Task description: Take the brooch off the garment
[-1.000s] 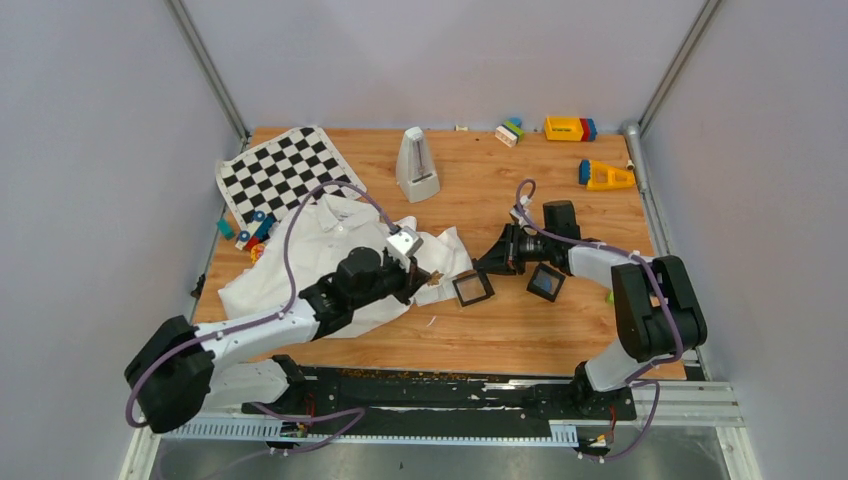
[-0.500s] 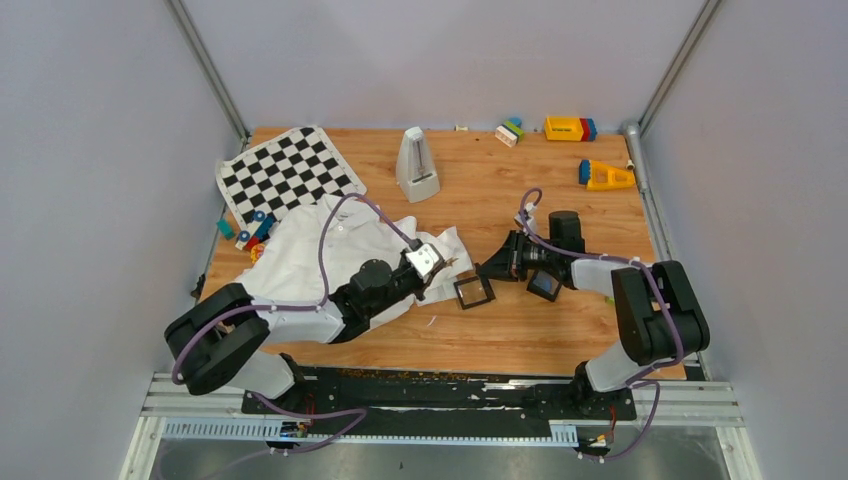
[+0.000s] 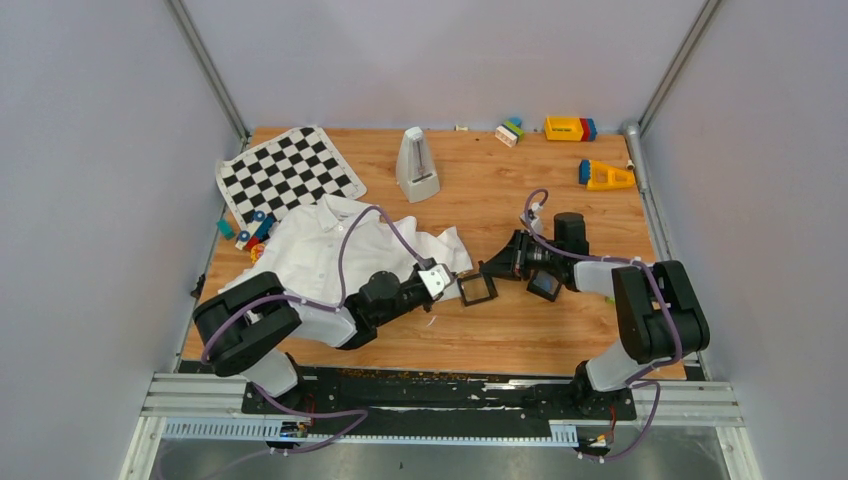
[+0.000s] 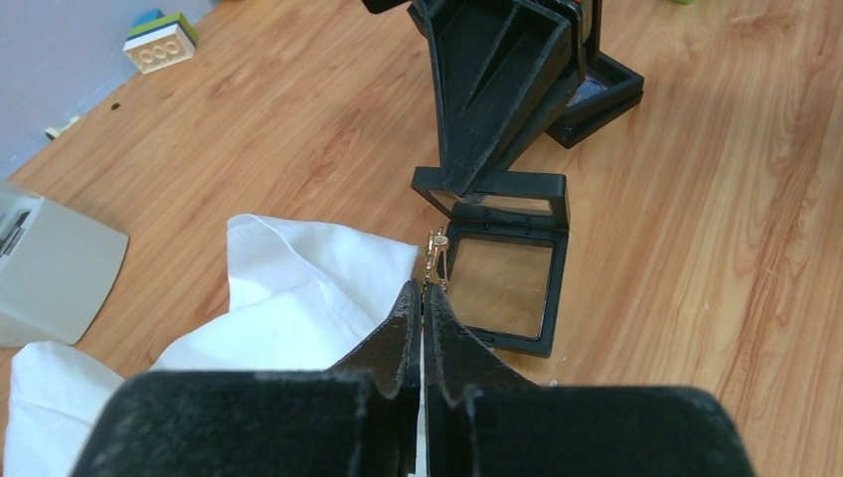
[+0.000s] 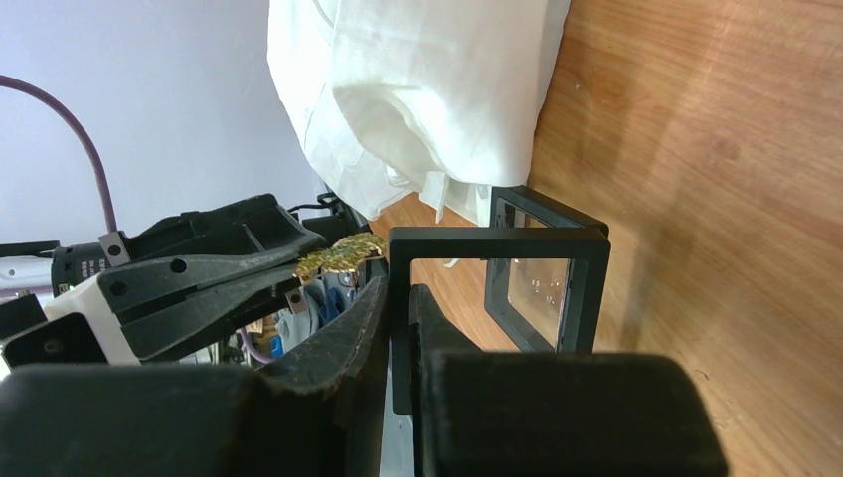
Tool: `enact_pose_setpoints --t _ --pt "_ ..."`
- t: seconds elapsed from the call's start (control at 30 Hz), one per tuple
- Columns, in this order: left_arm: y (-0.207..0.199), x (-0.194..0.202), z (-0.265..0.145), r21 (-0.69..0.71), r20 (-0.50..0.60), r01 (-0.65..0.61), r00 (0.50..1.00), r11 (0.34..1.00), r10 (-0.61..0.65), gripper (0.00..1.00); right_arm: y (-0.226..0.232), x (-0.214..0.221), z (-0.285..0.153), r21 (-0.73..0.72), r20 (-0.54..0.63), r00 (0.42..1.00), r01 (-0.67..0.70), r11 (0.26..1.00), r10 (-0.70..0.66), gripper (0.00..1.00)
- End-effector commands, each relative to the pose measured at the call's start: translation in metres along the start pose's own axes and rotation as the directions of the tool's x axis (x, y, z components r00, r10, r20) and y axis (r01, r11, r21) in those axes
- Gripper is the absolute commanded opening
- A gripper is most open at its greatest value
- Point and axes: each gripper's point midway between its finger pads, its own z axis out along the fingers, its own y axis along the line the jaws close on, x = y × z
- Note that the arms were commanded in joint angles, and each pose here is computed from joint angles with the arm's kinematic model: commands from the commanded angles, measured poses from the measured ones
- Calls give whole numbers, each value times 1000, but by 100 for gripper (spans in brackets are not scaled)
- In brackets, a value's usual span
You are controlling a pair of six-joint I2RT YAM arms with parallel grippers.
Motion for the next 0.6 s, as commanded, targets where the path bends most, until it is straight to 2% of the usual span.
enact_pose_setpoints --t 0.0,0.57 --pt "-2 -18 12 6 56 -59 997 998 58 0 0 -5 0 -21 17 999 30 999 -30 0" --pt "-3 5 35 -2 3 -100 995 995 100 0 0 -4 1 -41 6 1000 27 999 -27 0"
